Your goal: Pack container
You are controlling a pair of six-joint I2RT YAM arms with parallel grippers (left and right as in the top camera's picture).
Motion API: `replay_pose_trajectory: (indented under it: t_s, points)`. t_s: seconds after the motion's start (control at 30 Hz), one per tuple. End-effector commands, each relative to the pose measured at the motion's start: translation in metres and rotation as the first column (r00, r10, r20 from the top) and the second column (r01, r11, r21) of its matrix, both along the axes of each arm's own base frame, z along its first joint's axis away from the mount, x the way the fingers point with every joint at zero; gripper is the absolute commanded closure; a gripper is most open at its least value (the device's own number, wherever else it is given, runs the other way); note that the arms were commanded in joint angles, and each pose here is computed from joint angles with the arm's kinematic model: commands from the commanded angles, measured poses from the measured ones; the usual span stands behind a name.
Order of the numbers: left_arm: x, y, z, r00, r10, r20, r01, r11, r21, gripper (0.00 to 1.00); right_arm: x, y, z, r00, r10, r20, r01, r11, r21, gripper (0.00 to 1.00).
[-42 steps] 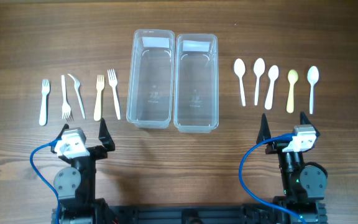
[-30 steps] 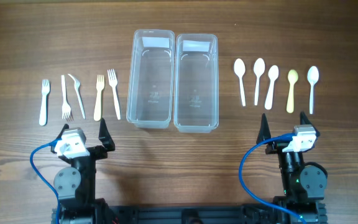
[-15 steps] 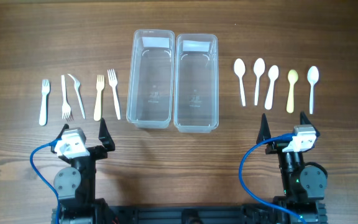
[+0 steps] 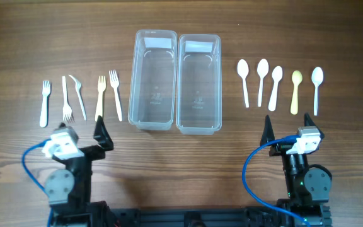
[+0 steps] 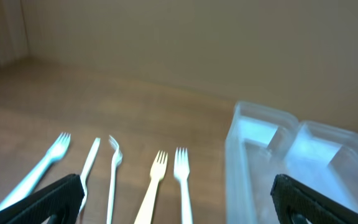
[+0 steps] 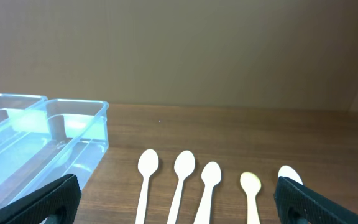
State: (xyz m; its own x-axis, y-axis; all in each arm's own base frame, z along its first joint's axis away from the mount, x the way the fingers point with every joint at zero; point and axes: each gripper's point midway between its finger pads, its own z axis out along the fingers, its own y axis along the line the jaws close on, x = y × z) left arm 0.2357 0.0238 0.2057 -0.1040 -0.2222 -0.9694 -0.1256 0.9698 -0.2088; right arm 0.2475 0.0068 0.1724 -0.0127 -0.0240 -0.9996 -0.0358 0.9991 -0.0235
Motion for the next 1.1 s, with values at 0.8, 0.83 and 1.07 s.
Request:
replay_pose_trajectory:
  t_s: [0.8, 0.83, 1.07]
  points:
    - [0.155, 0.005, -0.083, 0.313, -0.13, -0.941, 0.064, 0.991, -0.116, 0.1, 0.0, 0.002, 0.0, 1.0, 0.016, 0.004, -0.016, 1.0, -0.002, 0.0]
    - [0.157, 0.005, -0.086, 0.312, -0.132, -0.941, 0.077, 0.991, -0.114, 0.1, 0.0, 0.002, 0.0, 1.0, 0.016, 0.004, -0.016, 1.0, -0.002, 0.0]
    - [0.168, -0.006, -0.104, 0.309, -0.206, -0.928, 0.098, 0.978, -0.184, 0.2, 0.0, 0.002, 0.0, 1.0, 0.016, 0.004, -0.016, 1.0, -0.002, 0.0]
